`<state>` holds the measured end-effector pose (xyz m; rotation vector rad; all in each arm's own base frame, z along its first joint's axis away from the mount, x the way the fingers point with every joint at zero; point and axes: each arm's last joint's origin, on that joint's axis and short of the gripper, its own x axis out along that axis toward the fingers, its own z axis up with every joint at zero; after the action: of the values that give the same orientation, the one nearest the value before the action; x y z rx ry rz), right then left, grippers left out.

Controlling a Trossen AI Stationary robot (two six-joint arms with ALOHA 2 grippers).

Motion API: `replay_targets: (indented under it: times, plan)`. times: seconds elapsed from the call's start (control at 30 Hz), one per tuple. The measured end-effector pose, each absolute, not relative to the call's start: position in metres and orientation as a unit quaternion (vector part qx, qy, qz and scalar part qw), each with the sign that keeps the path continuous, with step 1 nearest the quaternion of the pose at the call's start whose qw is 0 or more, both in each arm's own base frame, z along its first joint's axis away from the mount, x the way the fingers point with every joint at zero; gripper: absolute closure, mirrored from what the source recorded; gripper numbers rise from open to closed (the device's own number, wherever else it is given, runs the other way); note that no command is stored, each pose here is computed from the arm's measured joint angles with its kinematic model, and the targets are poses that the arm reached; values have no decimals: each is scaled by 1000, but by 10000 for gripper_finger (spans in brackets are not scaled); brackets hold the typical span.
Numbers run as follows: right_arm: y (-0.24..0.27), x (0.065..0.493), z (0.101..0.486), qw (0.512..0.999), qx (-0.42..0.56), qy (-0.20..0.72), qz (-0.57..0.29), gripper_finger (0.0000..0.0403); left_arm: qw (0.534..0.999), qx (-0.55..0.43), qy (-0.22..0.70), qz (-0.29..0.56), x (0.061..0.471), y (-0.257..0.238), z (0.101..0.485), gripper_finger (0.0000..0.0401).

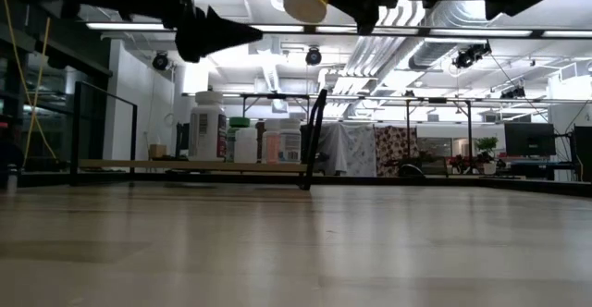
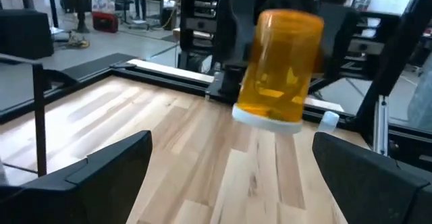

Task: Pick and place medicine bottles onto shelf by color
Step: Put the orange pill bottle on the shelf

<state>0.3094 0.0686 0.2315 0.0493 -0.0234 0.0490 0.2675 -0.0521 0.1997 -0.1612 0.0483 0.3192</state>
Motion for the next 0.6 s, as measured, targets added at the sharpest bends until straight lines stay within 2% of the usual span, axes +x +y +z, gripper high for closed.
replay_targets:
  times: [0.3, 0.6]
  plan:
    - [69, 312, 220, 999, 35, 23, 22, 224, 994, -70, 23, 80, 276, -55, 205, 1]
    - [77, 340, 221, 999, 26, 30, 35, 224, 991, -45, 92, 82, 283, -57, 204, 1]
